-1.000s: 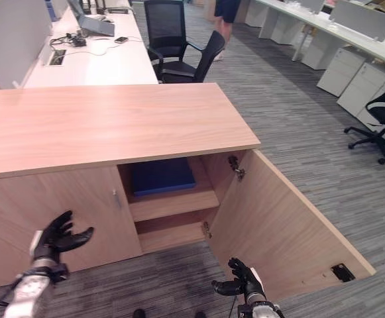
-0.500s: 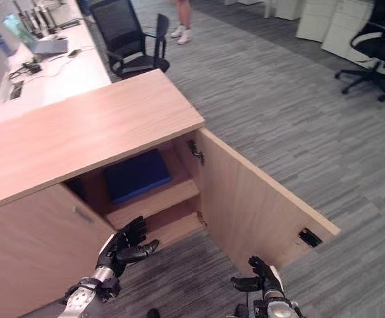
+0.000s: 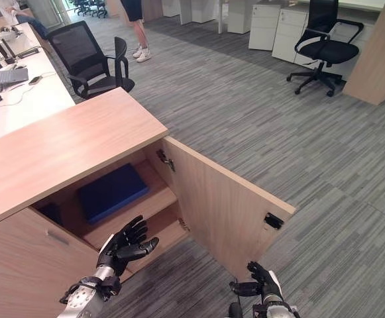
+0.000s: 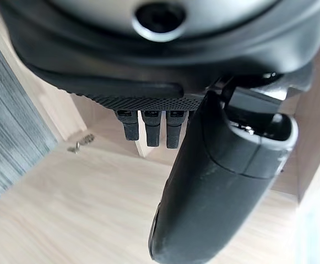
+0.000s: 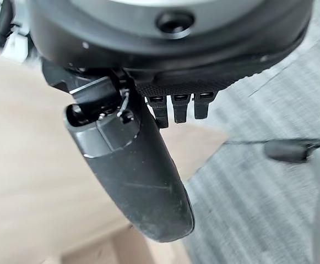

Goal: Put the empty folder in the office cabinet

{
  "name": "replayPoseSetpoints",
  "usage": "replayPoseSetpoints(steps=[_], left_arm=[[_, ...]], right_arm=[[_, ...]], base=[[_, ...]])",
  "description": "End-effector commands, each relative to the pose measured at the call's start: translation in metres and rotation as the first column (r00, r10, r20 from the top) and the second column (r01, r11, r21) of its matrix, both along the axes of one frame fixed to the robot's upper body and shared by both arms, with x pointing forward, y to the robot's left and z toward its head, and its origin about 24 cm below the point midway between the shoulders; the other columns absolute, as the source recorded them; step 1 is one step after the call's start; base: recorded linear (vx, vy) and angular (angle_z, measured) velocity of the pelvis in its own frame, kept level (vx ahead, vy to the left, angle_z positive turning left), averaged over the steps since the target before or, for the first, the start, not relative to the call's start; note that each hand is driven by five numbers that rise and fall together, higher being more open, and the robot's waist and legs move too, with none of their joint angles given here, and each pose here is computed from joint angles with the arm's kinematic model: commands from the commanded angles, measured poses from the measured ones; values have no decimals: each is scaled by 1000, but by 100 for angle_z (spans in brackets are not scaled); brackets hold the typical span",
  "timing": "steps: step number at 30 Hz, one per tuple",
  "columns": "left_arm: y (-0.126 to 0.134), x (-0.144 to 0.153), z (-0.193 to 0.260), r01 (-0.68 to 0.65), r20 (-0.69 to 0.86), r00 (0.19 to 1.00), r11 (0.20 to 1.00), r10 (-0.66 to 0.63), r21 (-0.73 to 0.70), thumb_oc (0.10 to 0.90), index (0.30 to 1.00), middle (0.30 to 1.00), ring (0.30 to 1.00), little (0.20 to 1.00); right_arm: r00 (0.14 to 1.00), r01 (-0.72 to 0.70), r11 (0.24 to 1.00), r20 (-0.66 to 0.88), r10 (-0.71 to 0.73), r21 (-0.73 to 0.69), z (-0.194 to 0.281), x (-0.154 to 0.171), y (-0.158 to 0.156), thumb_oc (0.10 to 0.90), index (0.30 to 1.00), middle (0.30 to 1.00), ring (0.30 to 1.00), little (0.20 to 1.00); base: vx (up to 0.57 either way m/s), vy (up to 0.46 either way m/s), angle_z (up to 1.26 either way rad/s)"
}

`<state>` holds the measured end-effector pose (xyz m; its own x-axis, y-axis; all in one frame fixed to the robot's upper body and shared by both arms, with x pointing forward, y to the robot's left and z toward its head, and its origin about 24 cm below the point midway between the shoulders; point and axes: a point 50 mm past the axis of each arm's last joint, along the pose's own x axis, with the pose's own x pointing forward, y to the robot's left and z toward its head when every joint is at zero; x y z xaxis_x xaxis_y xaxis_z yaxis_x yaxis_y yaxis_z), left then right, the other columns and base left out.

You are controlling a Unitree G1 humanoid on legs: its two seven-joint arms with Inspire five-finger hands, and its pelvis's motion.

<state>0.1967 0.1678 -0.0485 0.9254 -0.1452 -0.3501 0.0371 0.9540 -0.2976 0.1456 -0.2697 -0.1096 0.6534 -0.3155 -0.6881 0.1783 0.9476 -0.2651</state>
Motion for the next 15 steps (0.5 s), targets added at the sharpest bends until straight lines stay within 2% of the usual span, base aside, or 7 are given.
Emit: replayPoseSetpoints(steps=[1,4,12,15], left_arm=[[14,25,41,-43,222,974,999,44,-8,800,900,900,900,900],[17,20,36,-33,196,980,999,29,17,800,900,900,900,900],[29,16,32,-58,173,984,997,48,52,800,900,900,900,900],[32,16,31,-54,169,985,996,42,66,800,900,900,900,900]], right_arm=[[982,25,999,186,-20,-22,27,36,-8,800,900,900,900,900],[977,95,995,193,-86,-36,29,33,-22,800,900,900,900,900],[937,264,963,251,-244,-48,42,35,-53,800,900,900,900,900],[918,284,956,306,-250,-69,56,43,-65,800,900,900,900,900]], base=[[50,2,-44],[49,26,-57],[50,11,-1],[22,1,2]])
